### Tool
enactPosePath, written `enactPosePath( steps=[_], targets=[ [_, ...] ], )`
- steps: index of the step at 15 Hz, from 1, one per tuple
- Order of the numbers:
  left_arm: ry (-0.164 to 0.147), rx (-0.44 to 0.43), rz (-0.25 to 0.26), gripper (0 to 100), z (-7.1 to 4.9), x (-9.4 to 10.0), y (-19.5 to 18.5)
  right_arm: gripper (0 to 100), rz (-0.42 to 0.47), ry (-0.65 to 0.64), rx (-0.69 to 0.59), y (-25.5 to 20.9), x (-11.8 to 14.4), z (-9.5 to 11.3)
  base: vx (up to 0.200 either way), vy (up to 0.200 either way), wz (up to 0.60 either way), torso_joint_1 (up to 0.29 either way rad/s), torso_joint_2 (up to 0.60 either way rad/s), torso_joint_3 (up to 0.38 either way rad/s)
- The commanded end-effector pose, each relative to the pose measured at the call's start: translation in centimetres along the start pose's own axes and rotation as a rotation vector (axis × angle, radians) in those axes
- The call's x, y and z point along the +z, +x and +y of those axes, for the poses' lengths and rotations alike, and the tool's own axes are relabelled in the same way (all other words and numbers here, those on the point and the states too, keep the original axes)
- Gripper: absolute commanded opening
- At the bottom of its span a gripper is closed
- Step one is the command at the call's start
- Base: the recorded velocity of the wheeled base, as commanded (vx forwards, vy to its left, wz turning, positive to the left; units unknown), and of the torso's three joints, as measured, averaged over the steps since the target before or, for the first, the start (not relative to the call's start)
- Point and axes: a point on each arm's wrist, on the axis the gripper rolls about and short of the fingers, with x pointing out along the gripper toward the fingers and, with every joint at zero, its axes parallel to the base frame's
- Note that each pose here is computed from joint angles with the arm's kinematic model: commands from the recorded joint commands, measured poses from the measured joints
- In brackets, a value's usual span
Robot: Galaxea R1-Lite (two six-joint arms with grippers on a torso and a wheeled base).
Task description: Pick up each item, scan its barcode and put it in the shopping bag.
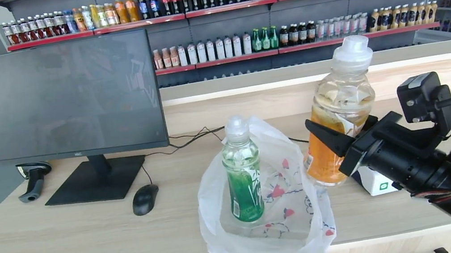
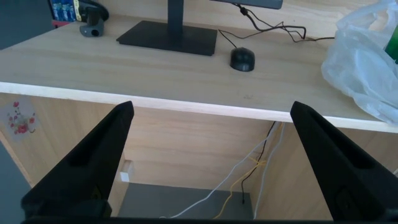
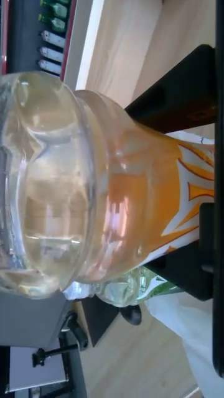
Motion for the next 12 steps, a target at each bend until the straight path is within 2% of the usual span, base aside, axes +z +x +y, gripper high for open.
enactPosePath(
  steps=[1, 7, 12],
  targets=[
    [0.0, 0.0, 0.0, 100, 0.0, 0.0, 0.0, 0, 0.034, 0.023, 0.036, 0.9, -1.2, 0.9, 0.0, 0.0, 0.0, 0.0, 0.0, 0.0],
    [-0.002, 0.0, 0.0, 100, 0.0, 0.0, 0.0, 0, 0.098, 0.036, 0.041, 2.3, -3.7, 1.2, 0.0, 0.0, 0.0, 0.0, 0.0, 0.0],
    [0.001, 0.0, -0.002, 100, 0.0, 0.0, 0.0, 0, 0.112, 0.052, 0.044, 4.2, -5.3, 1.5, 0.0, 0.0, 0.0, 0.0, 0.0, 0.0]
  ],
)
